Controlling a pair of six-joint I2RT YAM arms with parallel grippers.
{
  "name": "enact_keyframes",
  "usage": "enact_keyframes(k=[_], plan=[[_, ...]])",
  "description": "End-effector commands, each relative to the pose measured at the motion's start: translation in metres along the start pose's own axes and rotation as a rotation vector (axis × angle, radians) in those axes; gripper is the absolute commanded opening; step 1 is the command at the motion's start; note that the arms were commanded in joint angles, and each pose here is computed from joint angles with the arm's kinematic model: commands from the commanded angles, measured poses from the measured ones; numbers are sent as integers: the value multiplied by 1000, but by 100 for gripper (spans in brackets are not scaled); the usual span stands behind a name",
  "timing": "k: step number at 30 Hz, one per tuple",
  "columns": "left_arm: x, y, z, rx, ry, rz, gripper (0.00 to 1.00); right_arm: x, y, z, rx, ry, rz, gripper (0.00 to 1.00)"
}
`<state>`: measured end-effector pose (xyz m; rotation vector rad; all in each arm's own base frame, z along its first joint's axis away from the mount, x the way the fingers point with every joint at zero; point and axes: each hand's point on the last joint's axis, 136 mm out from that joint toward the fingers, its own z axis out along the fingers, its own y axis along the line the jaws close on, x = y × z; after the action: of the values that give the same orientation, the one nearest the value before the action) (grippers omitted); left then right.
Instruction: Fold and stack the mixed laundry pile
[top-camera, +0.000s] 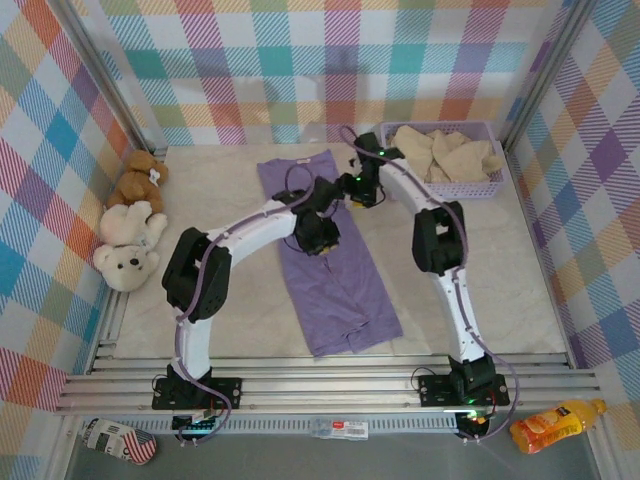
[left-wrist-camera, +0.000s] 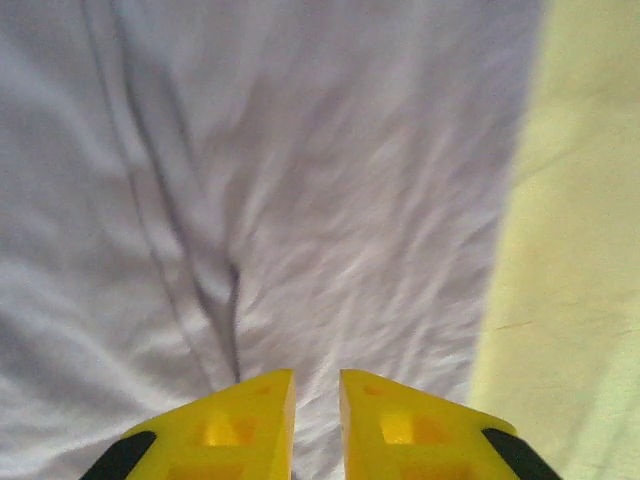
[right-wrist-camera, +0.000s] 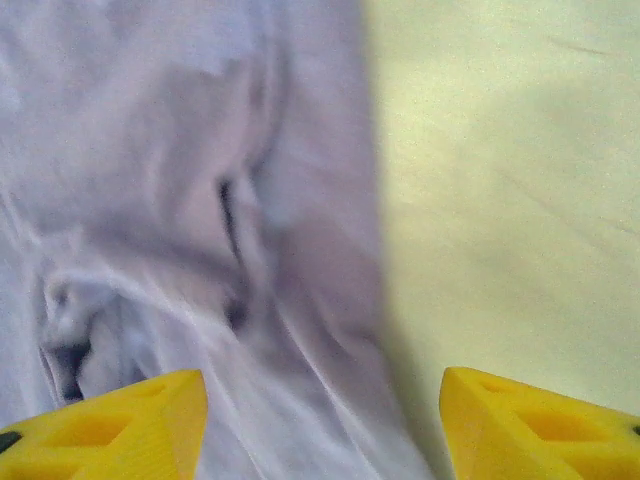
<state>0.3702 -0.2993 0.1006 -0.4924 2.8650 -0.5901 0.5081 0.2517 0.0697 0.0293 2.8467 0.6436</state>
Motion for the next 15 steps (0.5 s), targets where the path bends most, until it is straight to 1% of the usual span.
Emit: enact_keyframes(k=[1, 5, 7, 10, 13, 15], plan=[[-52, 10, -16, -7, -60, 17, 22, 23, -4, -66, 40, 2, -64, 63], [-115, 6, -16, 50, -128, 8, 22, 81, -6, -92, -4, 73, -52, 61], [-150, 6, -11, 60, -166, 7, 21, 121, -2, -100, -49, 121, -48, 61], [-196, 13, -2, 49, -221, -5, 21, 180, 2, -108, -61, 185, -70, 60], [-227, 22, 12, 49, -246, -33, 20, 244, -1, -108, -52, 293, -72, 59], [-241, 29, 23, 65, -249, -65, 20, 276, -1, -109, -53, 337, -80, 59]])
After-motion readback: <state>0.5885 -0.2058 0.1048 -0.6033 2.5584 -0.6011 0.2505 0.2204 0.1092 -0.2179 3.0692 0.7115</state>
